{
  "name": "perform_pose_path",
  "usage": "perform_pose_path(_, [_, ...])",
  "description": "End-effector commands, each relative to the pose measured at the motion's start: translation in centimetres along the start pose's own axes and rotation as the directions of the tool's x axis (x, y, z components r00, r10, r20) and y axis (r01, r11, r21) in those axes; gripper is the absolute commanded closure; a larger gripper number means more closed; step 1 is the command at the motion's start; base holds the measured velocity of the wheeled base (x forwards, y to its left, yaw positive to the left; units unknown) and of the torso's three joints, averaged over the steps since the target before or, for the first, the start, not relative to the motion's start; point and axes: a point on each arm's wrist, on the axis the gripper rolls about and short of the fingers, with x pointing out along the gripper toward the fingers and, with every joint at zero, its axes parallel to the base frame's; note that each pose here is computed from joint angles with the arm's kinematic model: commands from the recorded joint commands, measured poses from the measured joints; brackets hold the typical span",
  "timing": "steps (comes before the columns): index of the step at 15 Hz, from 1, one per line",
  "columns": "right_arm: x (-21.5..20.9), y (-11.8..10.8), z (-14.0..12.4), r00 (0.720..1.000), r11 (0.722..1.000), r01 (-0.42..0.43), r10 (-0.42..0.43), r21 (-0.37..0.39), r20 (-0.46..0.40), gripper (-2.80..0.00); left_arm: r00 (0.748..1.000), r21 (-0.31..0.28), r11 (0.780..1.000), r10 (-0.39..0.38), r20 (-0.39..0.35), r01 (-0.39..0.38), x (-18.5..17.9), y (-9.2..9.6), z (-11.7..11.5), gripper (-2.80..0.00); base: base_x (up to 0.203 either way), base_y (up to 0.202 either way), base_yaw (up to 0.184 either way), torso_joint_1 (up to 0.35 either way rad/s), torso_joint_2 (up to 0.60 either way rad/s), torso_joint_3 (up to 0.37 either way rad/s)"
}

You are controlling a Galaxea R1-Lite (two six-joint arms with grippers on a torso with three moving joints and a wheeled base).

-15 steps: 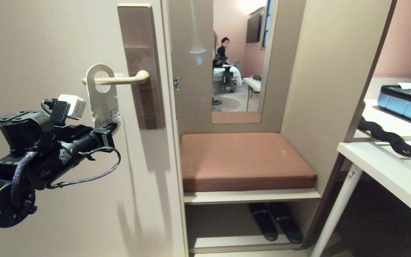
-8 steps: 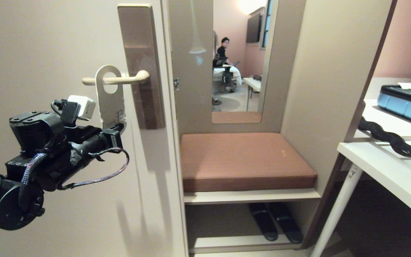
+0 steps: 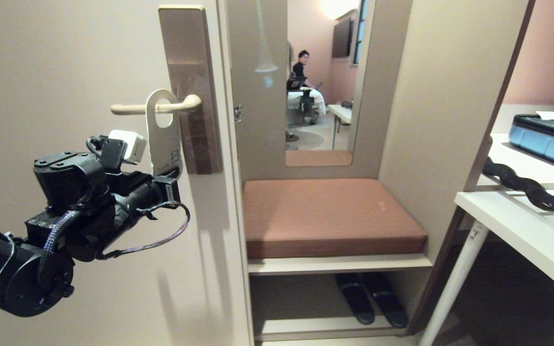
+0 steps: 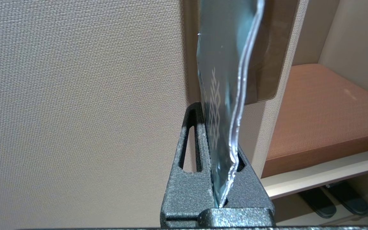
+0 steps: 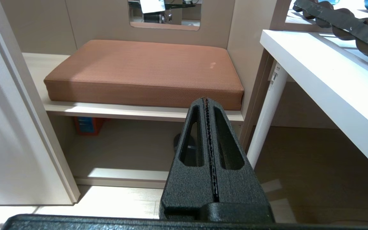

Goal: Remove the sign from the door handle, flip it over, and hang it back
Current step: Hang the sign back with the other side facing out

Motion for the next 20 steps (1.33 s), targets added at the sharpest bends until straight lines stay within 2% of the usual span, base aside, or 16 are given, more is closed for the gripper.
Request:
perform_pose_path(1, [0.0, 0.0, 0.0, 1.0, 1.0, -0.001, 0.001, 0.0, 0.0, 0.0, 1.0, 0.0, 1.0, -0.006, 0.006, 0.006, 0.0, -0.3, 0.1, 0.0, 0.0, 0.0, 0.0, 0.0, 0.0, 0.0])
perform_pose_path(6, [0.0, 0.0, 0.0, 1.0, 1.0, -0.001, 0.001, 0.0, 0.0, 0.0, 1.0, 0.003, 1.0, -0.011, -0.003, 0.011, 0.1, -1.7, -0.2, 0.0, 0.0, 0.0, 0.0, 0.0, 0.0, 0.0])
perform_pose_path(9, [0.0, 0.0, 0.0, 1.0, 1.0, -0.001, 0.001, 0.0, 0.0, 0.0, 1.0, 0.006, 1.0, -0.009, -0.007, 0.009, 0.1, -1.9, -0.3, 0.0, 0.0, 0.0, 0.0, 0.0, 0.0, 0.0])
perform_pose_path(16, [0.0, 0.0, 0.0, 1.0, 1.0, -0.001, 0.001, 0.0, 0.0, 0.0, 0.997, 0.009, 0.997, 0.078, -0.007, -0.078, 0.0, -1.7, -0.2, 0.0, 0.0, 0.0, 0.0, 0.0, 0.0, 0.0])
perform_pose_path(20, [0.0, 0.0, 0.0, 1.0, 1.0, -0.001, 0.001, 0.0, 0.0, 0.0, 0.998, 0.009, 0.997, 0.07, -0.002, -0.07, -0.1, -2.3, -0.1, 0.0, 0.0, 0.0, 0.0, 0.0, 0.0, 0.0])
